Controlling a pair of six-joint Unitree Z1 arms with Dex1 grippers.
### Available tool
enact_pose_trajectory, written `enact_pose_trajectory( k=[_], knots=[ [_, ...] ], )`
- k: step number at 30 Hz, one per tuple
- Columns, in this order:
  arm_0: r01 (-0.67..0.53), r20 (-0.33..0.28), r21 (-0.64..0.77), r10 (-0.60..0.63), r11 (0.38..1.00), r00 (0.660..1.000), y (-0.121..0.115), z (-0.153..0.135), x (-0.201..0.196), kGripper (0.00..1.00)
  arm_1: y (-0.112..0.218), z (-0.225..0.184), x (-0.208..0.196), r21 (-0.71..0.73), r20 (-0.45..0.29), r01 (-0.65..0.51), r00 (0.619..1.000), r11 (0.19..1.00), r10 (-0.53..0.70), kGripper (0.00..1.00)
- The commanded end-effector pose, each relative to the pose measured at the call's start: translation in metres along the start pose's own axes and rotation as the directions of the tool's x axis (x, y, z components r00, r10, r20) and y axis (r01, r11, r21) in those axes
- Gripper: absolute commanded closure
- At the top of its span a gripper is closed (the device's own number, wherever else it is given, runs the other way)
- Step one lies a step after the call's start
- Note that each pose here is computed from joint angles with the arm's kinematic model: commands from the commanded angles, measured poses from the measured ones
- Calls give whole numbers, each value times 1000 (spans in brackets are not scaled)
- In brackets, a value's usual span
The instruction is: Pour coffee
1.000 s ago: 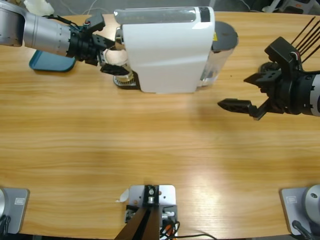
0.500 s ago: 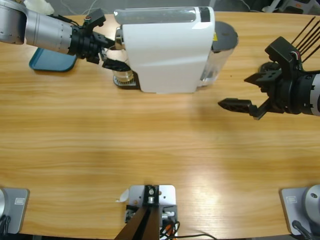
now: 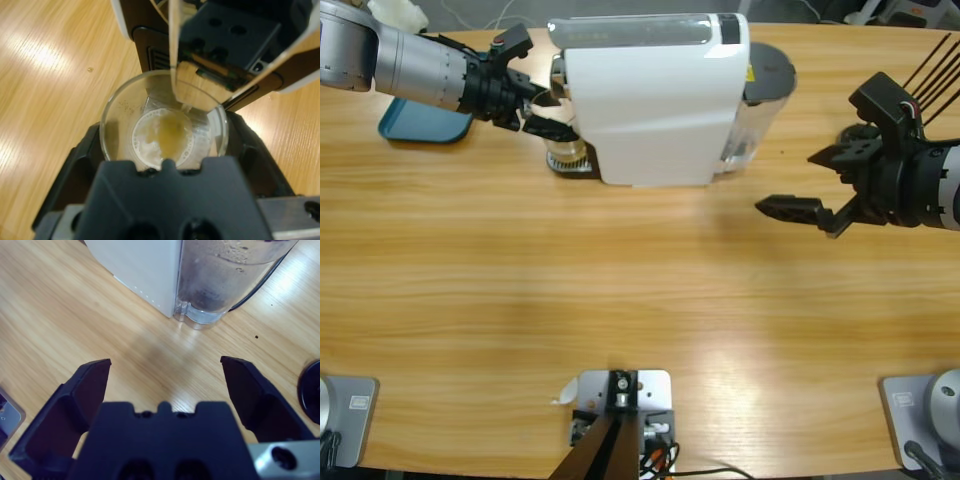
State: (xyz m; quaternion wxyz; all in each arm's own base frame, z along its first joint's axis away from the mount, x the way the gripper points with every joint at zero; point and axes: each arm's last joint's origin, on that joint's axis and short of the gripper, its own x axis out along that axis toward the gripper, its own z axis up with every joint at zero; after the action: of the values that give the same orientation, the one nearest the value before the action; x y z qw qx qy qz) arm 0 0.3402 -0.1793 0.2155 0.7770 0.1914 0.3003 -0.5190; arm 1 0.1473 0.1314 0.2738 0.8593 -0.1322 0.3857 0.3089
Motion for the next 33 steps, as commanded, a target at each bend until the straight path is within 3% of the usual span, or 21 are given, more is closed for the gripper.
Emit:
enact_pose_trajectory(
  k=[1,3,6,13,20,22,28,30,33],
  knots=[
    [8,-90,-87,-16,996,996,2,-27,16,741,-1,2,9,8,-18,-6,1000,1000,6,4],
    [5,-80,-82,-11,997,997,2,-27,9,890,-1,2,9,8,-18,-6,1000,1000,6,4],
    [-48,-77,-101,40,994,996,5,-29,-8,1000,-1,3,9,8,-15,-7,1000,1000,7,4],
    [-155,-40,-139,151,978,988,9,-24,-49,1000,-1,6,2,7,12,-12,1000,1000,12,9],
    [-353,-17,-406,380,843,925,46,-40,-102,1000,-1,7,-1,7,8,-10,1000,1000,10,9],
    [-400,-43,-468,432,788,901,54,-47,-105,1000,-1,7,0,7,5,-10,1000,1000,10,9],
    [-576,-220,-554,562,602,798,86,-77,-105,1000,-1,7,-2,7,-4,-11,1000,1000,11,16],
    [-608,-253,-546,579,576,775,94,-80,-101,1000,-1,6,-4,7,-10,-11,1000,1000,11,18],
    [-610,-262,-545,574,575,776,105,-82,-92,1000,-1,6,0,7,-23,-15,1000,1000,15,18]
  ],
)
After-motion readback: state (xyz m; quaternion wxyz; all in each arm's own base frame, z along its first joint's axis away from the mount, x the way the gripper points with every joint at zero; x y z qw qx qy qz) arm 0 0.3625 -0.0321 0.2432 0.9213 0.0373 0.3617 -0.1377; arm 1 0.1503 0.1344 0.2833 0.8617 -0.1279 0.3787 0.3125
